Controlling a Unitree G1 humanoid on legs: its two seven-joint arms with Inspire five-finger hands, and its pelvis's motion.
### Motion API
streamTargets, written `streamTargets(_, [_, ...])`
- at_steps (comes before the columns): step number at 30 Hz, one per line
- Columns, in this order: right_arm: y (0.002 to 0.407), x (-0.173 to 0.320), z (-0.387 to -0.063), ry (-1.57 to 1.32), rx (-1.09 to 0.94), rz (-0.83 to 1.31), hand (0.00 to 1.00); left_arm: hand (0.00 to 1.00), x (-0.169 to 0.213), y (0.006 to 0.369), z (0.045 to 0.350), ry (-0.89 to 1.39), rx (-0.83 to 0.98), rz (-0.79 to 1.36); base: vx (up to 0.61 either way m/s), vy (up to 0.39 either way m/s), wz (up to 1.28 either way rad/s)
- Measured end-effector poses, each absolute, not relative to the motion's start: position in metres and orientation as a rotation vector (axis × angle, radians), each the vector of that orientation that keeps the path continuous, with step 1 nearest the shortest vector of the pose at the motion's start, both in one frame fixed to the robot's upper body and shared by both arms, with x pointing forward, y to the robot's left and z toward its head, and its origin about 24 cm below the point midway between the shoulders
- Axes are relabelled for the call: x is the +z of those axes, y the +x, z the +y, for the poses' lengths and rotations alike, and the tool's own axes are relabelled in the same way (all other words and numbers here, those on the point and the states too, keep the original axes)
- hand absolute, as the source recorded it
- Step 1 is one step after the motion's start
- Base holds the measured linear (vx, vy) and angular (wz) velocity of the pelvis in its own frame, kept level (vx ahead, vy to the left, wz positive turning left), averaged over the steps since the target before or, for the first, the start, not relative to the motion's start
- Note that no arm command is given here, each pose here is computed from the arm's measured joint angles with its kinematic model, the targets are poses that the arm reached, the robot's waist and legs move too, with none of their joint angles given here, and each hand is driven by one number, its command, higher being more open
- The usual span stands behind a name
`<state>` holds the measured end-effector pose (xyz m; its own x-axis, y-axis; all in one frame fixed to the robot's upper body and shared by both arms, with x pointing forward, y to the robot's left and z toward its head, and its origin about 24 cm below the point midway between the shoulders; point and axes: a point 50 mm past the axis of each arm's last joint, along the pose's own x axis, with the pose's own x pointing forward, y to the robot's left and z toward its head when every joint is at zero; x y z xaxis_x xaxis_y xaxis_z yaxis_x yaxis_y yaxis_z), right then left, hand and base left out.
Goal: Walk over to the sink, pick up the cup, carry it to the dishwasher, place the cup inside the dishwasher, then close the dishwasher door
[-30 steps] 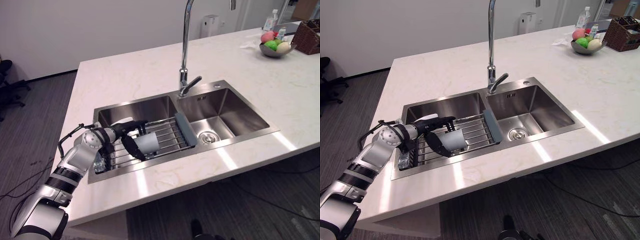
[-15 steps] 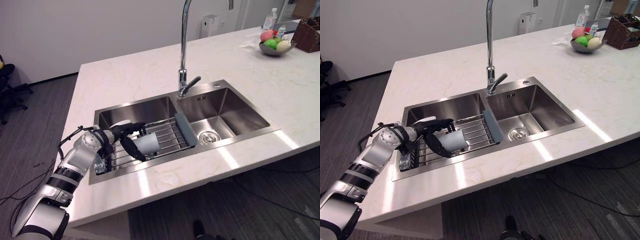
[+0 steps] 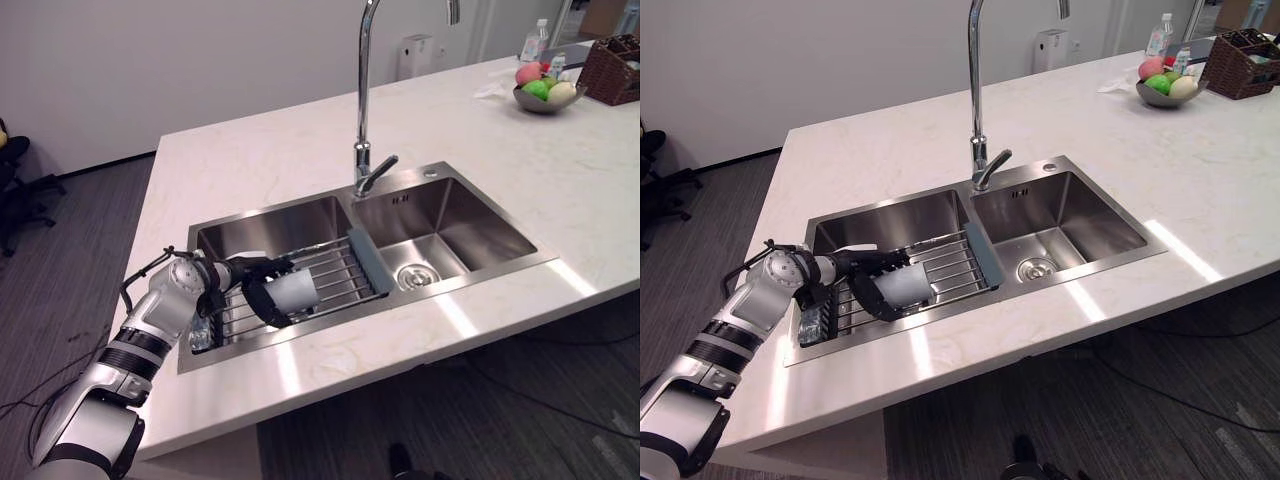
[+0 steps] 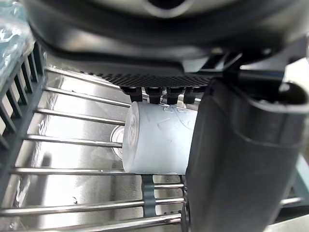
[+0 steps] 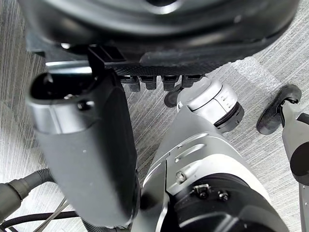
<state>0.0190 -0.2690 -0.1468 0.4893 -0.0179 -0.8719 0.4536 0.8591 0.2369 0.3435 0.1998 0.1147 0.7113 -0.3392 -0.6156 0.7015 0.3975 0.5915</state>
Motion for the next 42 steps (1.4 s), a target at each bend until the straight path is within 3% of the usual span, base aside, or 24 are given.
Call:
streamTargets(9, [0.024, -0.147, -0.267, 0.473, -0.281, 1.03, 1.0, 0.0, 0.106, 0.352, 0.202, 1.114, -0.645, 0.54, 0.0, -0.009, -0.04])
streamTargets(22, [0.026, -0.147, -0.267, 0.458, -0.264, 1.035, 1.0, 0.0, 0.098, 0.355, 0.208, 1.106, -0.672, 0.601, -0.03, -0.039, -0.03])
streamTargets(30, [0.026, -0.146, -0.27, 0.453, -0.261, 1.035, 1.0, 0.0, 0.094, 0.345, 0.221, 0.955, -0.609, 0.422, -0.04, -0.033, 0.01])
streamTargets(42, [0.022, -0.147, -0.265, 0.468, -0.263, 1.037, 1.0, 0.0, 0.105, 0.328, 0.241, 0.634, -0.254, 0.063, -0.03, -0.022, 0.06])
